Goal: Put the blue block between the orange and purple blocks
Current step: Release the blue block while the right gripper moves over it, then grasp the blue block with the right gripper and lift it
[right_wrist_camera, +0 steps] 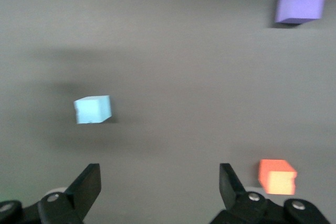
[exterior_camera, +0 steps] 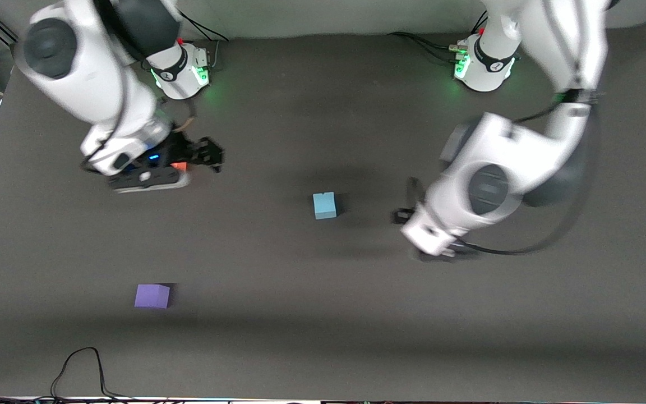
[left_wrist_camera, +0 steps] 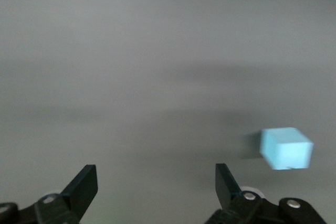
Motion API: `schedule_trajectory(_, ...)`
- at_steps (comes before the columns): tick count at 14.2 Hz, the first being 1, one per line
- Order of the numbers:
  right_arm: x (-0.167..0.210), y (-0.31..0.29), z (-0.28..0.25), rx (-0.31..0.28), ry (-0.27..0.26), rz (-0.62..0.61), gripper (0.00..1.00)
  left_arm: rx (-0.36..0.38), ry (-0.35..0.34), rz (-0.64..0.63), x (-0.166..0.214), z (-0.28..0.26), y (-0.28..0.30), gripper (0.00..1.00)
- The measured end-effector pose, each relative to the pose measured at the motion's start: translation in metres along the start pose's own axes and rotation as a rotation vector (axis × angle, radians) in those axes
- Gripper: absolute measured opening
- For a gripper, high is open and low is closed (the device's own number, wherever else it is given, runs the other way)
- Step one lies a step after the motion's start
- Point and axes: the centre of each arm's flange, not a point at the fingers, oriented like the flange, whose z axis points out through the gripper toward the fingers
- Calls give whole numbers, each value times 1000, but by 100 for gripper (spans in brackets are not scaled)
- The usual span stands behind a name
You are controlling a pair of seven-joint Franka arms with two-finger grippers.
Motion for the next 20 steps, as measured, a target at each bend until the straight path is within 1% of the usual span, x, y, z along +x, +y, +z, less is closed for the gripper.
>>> schedule_trajectory(2,-15,-59,29,0,9,-57,100,-6,-21,0,16,-24,-82,100)
schedule_trajectory(3,-19,-87,50,1,18,-78,100,-13,-20,3,18,-39,-120,100)
schedule_trajectory(5,-21,-129,101,0,32,-93,100,-18,0,-12,9,-75,-184,100)
schedule_trajectory(6,-20,-143,127,-7,31,-97,100,-6,12,-24,0,-91,-204,100)
schedule_trajectory(9,-23,-176,195,-30,20,-92,100,33,46,-9,-30,-125,-219,100)
schedule_trajectory(13,-30,-201,272,-56,28,-113,100,59,63,35,-62,-142,-243,100)
schedule_trajectory(15,-24,-196,298,-70,33,-109,100,67,67,43,-74,-146,-249,100)
schedule_trajectory(17,-20,-187,314,-87,53,-113,100,71,73,47,-80,-148,-247,100)
schedule_trajectory(18,-19,-181,321,-89,64,-114,100,72,83,46,-80,-149,-247,100)
schedule_trajectory(20,-19,-173,334,-75,91,-111,100,72,112,34,-79,-153,-254,100)
